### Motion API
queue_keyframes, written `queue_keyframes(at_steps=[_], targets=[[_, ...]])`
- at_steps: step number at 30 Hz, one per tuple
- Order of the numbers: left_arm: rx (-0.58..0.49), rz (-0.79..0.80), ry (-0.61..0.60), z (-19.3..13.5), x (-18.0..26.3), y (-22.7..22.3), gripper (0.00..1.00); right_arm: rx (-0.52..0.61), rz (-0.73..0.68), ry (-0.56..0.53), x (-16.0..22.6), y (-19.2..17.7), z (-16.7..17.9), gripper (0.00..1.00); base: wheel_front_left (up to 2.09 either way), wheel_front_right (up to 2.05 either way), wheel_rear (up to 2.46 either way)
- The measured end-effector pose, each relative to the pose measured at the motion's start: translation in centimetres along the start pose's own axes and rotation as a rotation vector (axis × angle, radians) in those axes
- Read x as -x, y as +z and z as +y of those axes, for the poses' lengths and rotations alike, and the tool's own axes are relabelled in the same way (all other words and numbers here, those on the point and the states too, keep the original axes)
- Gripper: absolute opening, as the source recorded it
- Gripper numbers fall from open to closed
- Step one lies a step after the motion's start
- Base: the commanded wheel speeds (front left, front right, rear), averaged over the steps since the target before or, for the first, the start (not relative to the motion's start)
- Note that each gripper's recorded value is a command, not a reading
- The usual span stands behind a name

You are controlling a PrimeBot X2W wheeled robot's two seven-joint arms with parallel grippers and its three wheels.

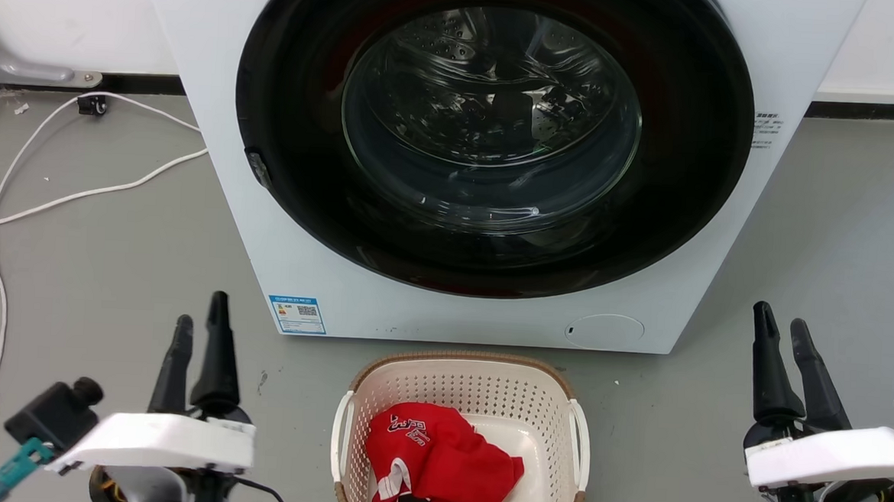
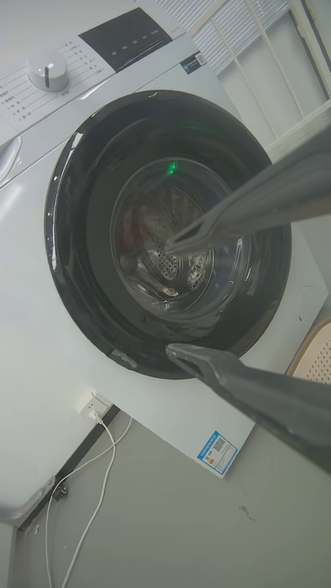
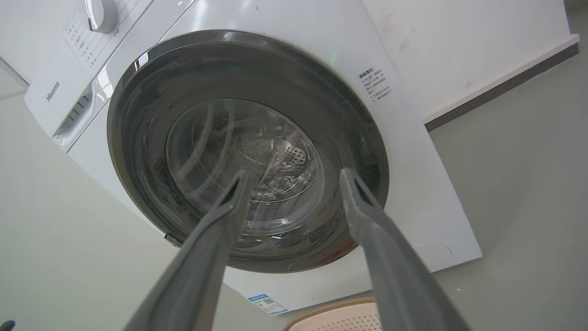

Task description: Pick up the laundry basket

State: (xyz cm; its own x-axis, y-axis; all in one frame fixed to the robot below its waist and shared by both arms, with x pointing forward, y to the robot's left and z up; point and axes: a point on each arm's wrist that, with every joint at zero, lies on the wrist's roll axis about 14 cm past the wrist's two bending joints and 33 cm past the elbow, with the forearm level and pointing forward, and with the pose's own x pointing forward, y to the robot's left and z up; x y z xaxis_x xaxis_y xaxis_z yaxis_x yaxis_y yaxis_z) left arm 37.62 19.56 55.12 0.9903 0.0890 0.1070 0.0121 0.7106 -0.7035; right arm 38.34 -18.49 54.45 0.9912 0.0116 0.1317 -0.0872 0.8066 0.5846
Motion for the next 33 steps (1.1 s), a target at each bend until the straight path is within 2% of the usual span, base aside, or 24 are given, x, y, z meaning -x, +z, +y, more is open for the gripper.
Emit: queue_keyframes(at_steps=[10,20,33], targets=[[-0.229,0.005,-0.099,-3.1,0.2,-1.1,1.00,0.121,-0.015,0.017,0.3,0.2,0.3,1.00,0.00,0.00,0.00],[-0.440,0.039,-0.137,-4.1,0.7,-2.9,1.00,0.244,0.020,0.042,0.7,-1.2,0.7,1.00,0.00,0.00,0.00],[-0.616,0.067,-0.167,-4.3,1.7,-5.0,1.00,0.401,0.053,0.076,0.9,-2.6,1.1,1.00,0.00,0.00,0.00]])
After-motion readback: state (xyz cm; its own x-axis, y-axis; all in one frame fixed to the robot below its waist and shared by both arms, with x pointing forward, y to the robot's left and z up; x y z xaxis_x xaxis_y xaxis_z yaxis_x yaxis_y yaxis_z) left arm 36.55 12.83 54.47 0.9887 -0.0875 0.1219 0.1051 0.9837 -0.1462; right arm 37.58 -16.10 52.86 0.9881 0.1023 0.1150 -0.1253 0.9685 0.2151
